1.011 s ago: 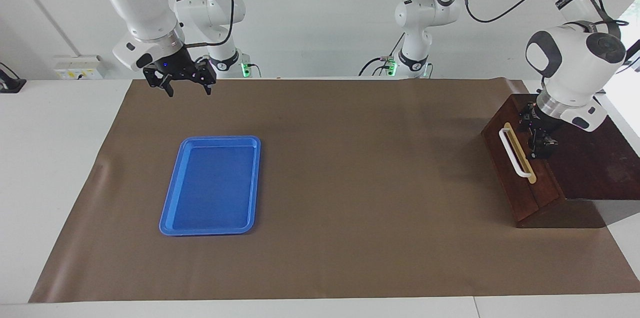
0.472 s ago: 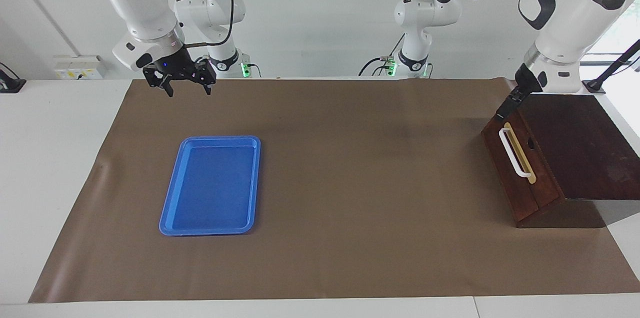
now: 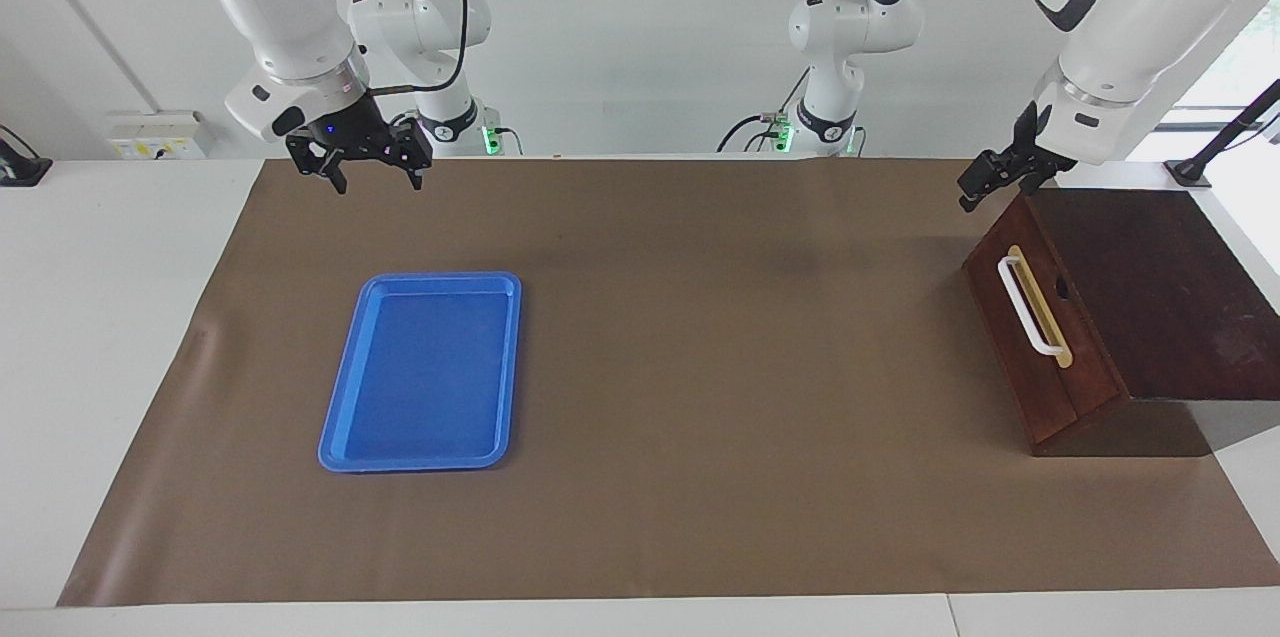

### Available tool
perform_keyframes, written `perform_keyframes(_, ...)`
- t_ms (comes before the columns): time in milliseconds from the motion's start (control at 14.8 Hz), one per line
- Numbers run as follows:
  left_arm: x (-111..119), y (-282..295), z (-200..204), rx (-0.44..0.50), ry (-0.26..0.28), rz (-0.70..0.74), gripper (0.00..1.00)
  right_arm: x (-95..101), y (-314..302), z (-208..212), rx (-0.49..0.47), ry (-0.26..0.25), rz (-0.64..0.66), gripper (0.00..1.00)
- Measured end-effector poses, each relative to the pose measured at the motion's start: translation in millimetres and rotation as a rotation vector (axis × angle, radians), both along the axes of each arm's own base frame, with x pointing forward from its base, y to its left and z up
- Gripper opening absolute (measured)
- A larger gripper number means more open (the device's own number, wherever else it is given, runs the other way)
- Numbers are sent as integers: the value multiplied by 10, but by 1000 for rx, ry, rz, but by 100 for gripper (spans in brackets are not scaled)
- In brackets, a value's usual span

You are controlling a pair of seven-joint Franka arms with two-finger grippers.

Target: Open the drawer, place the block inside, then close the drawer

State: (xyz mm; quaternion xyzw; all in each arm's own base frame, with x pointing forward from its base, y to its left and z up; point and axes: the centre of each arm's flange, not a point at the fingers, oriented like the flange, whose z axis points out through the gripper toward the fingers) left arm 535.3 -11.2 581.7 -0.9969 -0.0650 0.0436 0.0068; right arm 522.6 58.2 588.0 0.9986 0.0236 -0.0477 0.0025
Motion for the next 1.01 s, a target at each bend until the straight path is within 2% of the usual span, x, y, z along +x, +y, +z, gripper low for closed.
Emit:
perform_keyframes(270,131,-108,10,-9,2,-114,100,0,0,0,0,0,0,100)
perform_keyframes(404,136,-124,38,-14,33,-152,100,0,0,0,0,0,0,100)
perform_keyframes(607,157,-144,196,-27,11,-169,100,0,0,0,0,0,0,100)
perform_keyframes(1011,187,-177,161,-34,7,-178,100,15,-160,0,0,0,-30,100)
